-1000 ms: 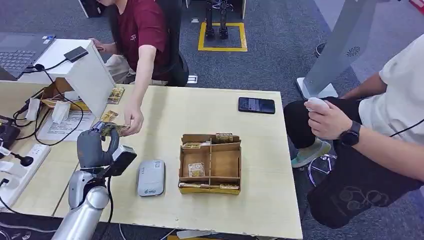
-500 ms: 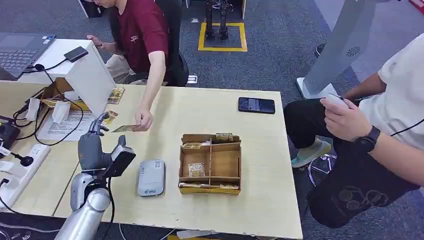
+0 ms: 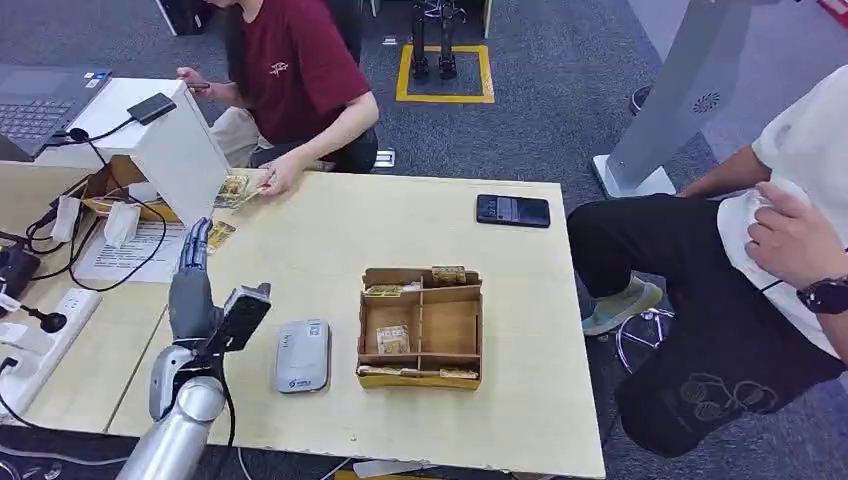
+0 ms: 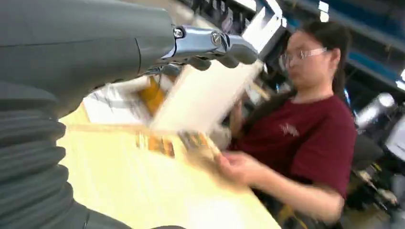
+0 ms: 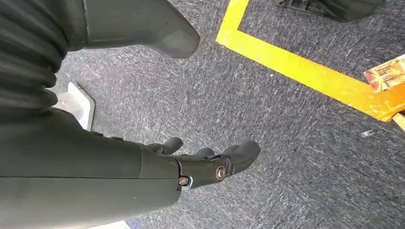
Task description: Pass the card to the sensor for recognition and then transmit it.
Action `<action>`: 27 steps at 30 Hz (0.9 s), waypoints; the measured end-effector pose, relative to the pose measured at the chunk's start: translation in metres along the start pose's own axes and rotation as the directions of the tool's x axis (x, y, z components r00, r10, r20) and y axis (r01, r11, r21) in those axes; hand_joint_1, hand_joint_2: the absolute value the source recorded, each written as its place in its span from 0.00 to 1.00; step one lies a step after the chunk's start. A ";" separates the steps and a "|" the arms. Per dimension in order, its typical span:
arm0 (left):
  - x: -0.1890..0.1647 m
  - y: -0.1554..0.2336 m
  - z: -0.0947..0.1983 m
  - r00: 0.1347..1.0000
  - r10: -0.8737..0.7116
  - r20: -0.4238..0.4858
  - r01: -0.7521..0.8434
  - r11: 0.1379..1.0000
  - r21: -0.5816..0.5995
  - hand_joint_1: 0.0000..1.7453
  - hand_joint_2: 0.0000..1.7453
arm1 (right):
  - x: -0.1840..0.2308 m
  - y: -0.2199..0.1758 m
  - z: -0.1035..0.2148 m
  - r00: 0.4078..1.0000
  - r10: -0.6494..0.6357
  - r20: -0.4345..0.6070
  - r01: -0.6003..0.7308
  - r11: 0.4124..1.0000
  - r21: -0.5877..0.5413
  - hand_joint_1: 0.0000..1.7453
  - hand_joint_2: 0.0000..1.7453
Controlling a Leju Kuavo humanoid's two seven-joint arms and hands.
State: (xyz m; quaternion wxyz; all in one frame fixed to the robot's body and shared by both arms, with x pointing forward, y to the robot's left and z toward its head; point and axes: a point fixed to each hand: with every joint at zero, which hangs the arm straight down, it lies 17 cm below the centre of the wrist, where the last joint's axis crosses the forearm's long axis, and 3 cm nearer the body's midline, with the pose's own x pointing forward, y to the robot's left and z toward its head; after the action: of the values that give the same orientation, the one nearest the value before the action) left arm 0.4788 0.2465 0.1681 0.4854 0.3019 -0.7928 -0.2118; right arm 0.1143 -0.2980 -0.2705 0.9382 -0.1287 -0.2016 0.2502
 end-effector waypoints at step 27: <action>0.139 -0.048 0.137 0.857 0.072 0.510 0.118 0.936 -0.330 0.00 1.00 | -0.008 0.000 0.002 0.998 -0.061 -0.010 0.061 0.998 -0.014 0.00 1.00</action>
State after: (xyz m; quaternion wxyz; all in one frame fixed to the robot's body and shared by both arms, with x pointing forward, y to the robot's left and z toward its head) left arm 0.3208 0.1220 0.1666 0.2989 0.1526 -0.8391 -0.4282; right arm 0.1068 -0.3025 -0.2711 0.9455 -0.1300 -0.2024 0.2193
